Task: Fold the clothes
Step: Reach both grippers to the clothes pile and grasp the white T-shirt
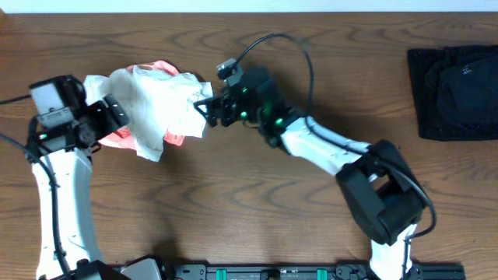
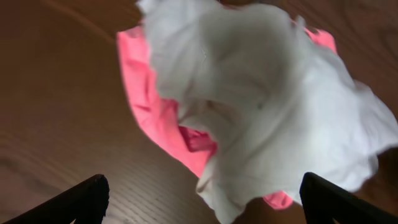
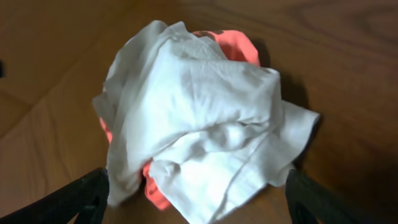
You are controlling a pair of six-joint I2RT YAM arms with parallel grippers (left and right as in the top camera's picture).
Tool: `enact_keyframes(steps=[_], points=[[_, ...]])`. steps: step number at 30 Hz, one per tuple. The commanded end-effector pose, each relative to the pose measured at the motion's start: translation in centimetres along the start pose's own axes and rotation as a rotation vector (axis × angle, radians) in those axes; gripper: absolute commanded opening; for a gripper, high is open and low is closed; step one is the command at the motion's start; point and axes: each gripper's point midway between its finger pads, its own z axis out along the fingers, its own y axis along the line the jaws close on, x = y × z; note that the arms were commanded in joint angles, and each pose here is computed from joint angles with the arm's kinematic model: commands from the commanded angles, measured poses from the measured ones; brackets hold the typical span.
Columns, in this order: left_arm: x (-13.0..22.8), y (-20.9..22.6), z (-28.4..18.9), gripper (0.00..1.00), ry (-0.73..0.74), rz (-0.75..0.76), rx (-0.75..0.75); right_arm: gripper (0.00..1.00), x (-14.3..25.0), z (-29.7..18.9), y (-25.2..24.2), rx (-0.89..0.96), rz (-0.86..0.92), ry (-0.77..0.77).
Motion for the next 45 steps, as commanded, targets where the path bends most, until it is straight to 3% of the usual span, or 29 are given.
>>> enact_keyframes(steps=[1, 8, 16, 22, 32, 45], points=[[-1.4, 1.4, -0.4, 0.98, -0.038, -0.105, -0.020, 0.88, -0.2, 1.4, 0.2, 0.112, 0.147, -0.092], [-1.6, 2.0, -0.4, 0.98, -0.049, -0.147, -0.027, 0.92, 0.1, 3.5, 3.6, 0.135, 0.140, -0.193], [0.0, 2.3, 0.0, 0.98, 0.008, -0.206, -0.042, 0.96, 1.3, 8.1, 5.8, 0.077, 0.168, -0.162], [0.6, 2.5, 0.1, 0.98, 0.028, -0.207, -0.056, 0.92, 3.0, 10.6, 7.1, 0.042, 0.177, -0.075], [0.9, 2.9, 0.0, 0.98, 0.040, -0.208, -0.079, 0.75, 6.2, 11.1, 6.7, 0.093, 0.177, 0.021], [1.2, 2.9, 0.0, 0.98, 0.051, -0.208, -0.082, 0.78, 6.7, 10.8, 4.8, 0.148, 0.241, 0.046]])
